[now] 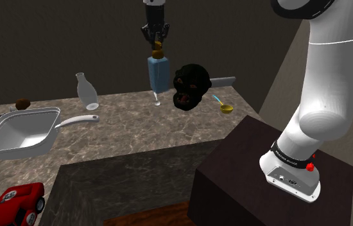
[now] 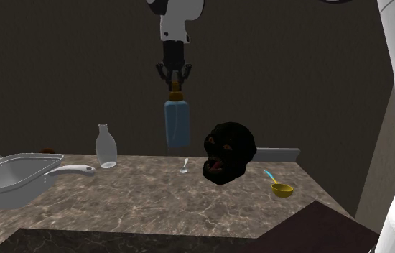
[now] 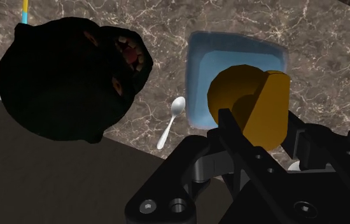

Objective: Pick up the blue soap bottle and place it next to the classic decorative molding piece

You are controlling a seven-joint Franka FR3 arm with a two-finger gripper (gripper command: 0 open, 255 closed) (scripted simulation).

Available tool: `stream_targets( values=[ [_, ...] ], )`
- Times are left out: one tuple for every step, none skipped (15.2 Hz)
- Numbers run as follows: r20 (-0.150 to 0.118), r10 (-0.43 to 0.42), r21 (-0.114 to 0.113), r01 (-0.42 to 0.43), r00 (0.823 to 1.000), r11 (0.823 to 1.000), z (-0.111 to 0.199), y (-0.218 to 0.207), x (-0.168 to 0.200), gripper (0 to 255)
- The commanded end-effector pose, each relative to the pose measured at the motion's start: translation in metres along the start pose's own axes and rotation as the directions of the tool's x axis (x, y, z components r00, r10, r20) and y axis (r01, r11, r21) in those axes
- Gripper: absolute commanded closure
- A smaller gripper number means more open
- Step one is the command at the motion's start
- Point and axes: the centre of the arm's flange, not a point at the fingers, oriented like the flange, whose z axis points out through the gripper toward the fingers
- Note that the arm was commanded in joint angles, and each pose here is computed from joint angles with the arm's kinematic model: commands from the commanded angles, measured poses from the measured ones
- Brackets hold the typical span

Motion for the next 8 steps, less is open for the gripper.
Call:
stream_targets(
  values=[
    [0.0, 0.0, 0.0, 0.0, 1.0, 1.0, -0.011, -0.001, -0.001, 255],
    [0.0, 0.0, 0.0, 0.0, 1.0, 1.0, -0.017, -0.001, -0.001, 255],
    [0.0, 0.0, 0.0, 0.0, 1.0, 1.0, -0.022, -0.001, 0.0, 255],
    [0.0, 0.0, 0.0, 0.0, 1.0, 1.0, -0.027, 0.0, 0.0, 255],
    [0.0, 0.0, 0.0, 0.0, 1.0, 1.0, -0.033, 0.0, 0.0, 255],
    [0.0, 0.0, 0.0, 0.0, 1.0, 1.0, -0.038, 0.0, 0.0, 255],
    [0.0, 0.0, 0.0, 0.0, 1.0, 1.0, -0.043, 0.0, 0.0, 255],
    [0.0, 0.0, 0.0, 0.0, 1.0, 1.0, -0.048, 0.0, 0.0, 255]
  ],
)
